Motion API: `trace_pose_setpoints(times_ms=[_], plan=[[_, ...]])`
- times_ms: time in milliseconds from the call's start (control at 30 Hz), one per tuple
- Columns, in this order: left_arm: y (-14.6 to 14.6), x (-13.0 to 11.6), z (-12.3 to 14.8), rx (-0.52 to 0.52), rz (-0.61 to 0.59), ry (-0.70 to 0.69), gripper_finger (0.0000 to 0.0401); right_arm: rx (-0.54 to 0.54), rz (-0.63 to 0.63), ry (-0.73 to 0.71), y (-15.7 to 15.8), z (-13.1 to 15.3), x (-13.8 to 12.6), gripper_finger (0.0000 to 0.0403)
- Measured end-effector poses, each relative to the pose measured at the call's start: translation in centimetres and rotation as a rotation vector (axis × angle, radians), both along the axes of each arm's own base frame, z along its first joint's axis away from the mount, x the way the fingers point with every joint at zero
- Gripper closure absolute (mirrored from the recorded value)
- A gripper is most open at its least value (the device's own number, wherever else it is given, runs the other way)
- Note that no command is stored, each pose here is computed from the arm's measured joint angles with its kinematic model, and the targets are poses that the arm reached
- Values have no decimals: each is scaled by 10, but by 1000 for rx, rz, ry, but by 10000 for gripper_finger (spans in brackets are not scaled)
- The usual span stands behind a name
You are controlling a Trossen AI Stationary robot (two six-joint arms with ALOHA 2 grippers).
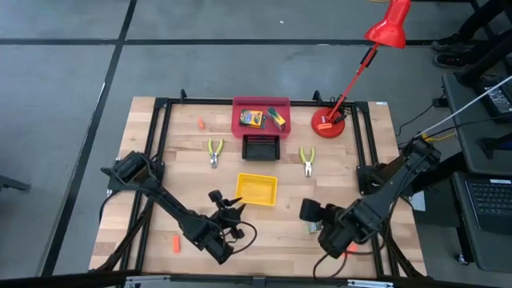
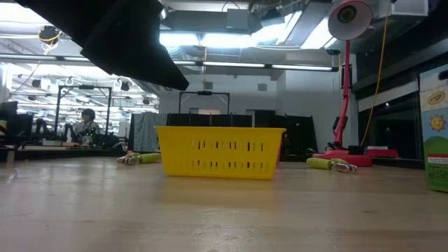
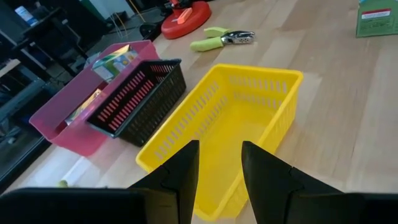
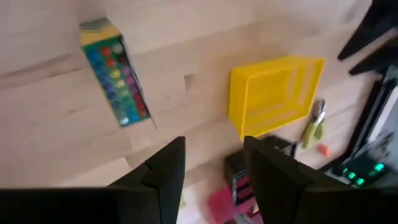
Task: Pick & Place School Supplies
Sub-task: Put the yellow crayon box into the red bin
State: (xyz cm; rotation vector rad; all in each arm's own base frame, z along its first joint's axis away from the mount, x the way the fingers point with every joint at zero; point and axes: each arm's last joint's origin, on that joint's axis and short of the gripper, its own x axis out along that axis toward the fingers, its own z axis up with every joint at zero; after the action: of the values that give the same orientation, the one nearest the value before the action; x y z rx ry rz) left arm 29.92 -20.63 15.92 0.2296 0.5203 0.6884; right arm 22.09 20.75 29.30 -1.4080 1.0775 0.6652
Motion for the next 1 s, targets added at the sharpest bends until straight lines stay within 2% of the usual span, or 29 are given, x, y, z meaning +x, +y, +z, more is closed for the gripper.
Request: trace_pose_setpoints(times_ms=[267,367,700,1000], plan=[[-2,-8,-1,-18,21,-21,283,-90,153,27,17,-11,-6,237],[-3,-9,-1,-18,19,-26,283,-120,173,43,24,-20,-5,237],[-4,-9,-1,-28,23,-34,283,-49,118,112,37,-37,-4,237],[-4,-9,-1,-26,23,-34,283,-33,68,124,36,-43,-3,237]])
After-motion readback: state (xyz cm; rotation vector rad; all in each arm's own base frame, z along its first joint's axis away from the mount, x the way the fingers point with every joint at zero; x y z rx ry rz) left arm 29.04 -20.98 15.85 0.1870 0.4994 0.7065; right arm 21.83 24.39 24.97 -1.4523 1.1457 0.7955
